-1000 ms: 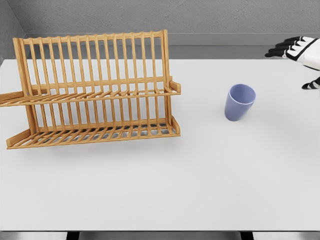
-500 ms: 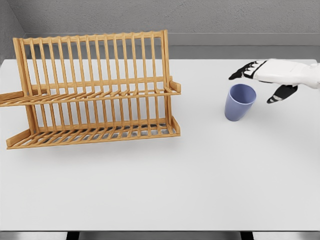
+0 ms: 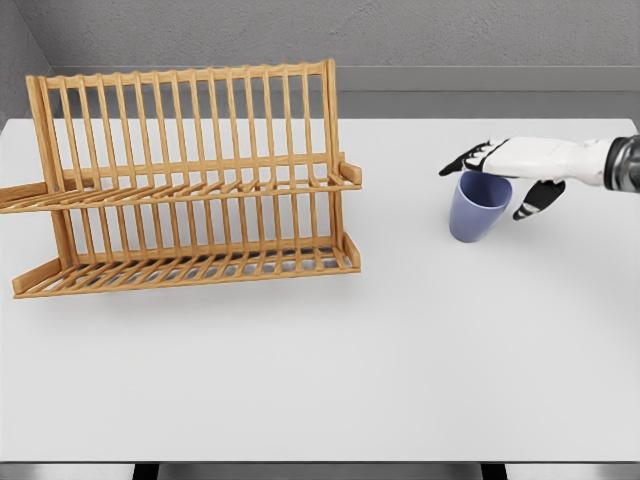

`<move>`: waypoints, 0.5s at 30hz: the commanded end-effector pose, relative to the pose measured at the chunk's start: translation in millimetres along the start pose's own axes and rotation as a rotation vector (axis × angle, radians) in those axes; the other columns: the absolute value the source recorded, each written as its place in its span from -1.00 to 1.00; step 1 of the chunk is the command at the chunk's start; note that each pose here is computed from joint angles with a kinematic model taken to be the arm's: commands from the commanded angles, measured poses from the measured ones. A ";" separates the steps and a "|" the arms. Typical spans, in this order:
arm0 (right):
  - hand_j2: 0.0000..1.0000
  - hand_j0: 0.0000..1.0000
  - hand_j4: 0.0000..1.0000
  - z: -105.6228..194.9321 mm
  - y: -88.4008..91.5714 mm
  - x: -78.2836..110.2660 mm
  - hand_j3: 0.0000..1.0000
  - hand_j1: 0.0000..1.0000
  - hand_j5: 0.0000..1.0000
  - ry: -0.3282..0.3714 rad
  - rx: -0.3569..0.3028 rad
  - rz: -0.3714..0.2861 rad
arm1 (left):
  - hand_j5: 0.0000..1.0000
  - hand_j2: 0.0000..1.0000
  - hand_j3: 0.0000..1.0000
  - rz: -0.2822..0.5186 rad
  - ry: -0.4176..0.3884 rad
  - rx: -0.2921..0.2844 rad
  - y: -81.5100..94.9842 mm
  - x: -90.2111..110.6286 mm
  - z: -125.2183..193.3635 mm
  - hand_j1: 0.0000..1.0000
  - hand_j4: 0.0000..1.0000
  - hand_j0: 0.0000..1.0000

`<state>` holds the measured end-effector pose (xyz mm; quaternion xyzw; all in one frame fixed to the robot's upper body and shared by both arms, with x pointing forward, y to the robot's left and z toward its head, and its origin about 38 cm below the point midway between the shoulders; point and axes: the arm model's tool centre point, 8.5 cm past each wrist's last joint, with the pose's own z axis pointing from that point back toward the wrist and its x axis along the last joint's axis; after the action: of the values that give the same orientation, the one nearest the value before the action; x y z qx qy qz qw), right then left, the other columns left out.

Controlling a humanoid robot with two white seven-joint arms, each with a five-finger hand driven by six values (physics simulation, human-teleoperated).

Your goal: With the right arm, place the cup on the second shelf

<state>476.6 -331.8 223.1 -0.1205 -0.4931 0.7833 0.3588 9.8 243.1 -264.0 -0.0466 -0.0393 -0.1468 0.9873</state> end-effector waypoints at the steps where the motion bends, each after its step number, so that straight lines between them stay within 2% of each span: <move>1: 1.00 1.00 1.00 -2.6 4.1 -1.1 1.00 1.00 1.00 0.000 0.008 -0.014 | 1.00 1.00 1.00 0.000 0.000 0.000 0.0 0.0 0.0 1.00 1.00 1.00; 9: 0.99 0.99 0.99 -7.7 5.6 1.8 0.99 0.99 0.99 -0.011 0.013 -0.015 | 1.00 1.00 1.00 0.000 0.000 0.000 0.0 0.0 0.0 1.00 1.00 1.00; 11: 0.66 0.66 0.66 -9.6 5.3 2.9 0.66 0.66 0.66 -0.015 0.011 -0.015 | 1.00 1.00 1.00 0.000 0.000 0.000 0.0 0.0 0.0 1.00 1.00 1.00; 14: 0.32 0.32 0.32 -9.7 5.1 3.3 0.32 0.32 0.32 -0.016 0.011 -0.014 | 1.00 1.00 1.00 0.000 0.000 0.000 0.0 0.0 0.0 1.00 1.00 1.00; 15: 0.27 0.27 0.27 -9.7 5.1 3.3 0.27 0.27 0.27 -0.016 0.011 -0.014 | 1.00 1.00 1.00 0.000 0.000 0.000 0.0 0.0 0.0 1.00 1.00 1.00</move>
<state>477.2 -324.7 214.5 -0.1099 -0.4911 0.7856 0.3600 9.8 243.1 -264.0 -0.0466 -0.0393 -0.1467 0.9873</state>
